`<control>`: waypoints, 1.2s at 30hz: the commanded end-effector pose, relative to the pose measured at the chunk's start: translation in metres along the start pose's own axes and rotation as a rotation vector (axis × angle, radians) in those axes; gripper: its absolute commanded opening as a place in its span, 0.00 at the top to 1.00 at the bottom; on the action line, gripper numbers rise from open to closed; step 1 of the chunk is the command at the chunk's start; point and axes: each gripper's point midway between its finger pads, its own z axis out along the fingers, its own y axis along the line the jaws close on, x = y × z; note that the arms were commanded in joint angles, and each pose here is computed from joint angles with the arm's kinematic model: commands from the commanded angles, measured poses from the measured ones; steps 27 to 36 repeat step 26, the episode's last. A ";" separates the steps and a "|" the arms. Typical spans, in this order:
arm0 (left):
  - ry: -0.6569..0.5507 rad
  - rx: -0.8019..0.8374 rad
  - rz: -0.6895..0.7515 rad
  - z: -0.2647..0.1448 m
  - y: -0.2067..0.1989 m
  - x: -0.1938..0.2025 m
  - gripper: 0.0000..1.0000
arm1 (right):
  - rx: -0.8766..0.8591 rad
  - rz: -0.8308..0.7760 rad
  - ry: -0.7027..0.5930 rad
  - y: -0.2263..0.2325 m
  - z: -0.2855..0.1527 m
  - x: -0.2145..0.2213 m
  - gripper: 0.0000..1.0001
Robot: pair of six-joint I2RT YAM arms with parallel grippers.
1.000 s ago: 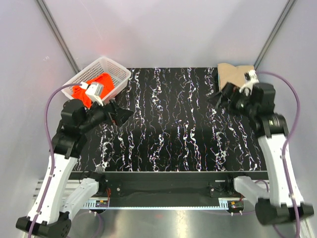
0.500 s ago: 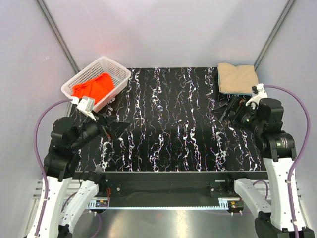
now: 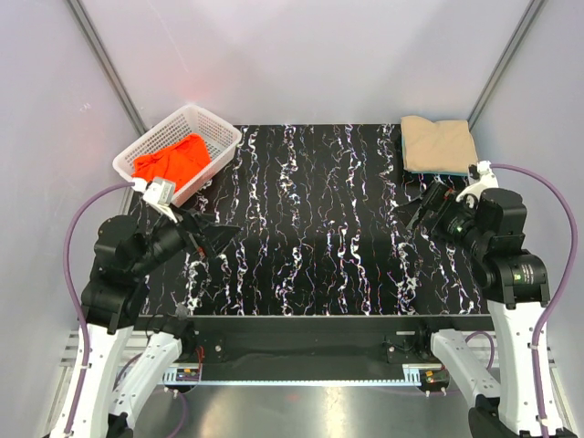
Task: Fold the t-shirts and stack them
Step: Neatly place the folded tshirt to the corner
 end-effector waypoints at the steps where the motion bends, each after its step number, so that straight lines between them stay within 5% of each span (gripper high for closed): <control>1: -0.034 0.044 0.020 -0.002 -0.009 -0.007 0.01 | -0.014 0.009 -0.026 0.004 -0.001 -0.005 0.00; 8: -0.025 0.042 0.014 0.003 0.000 0.006 0.01 | -0.019 0.021 -0.051 -0.003 0.001 0.004 0.00; 16: 0.013 0.038 -0.036 0.015 0.023 0.050 0.01 | -0.022 0.073 0.043 -0.037 0.028 0.066 0.00; 36: 0.012 0.014 -0.028 0.015 0.031 0.056 0.01 | -0.037 0.050 -0.012 -0.034 0.017 0.060 0.00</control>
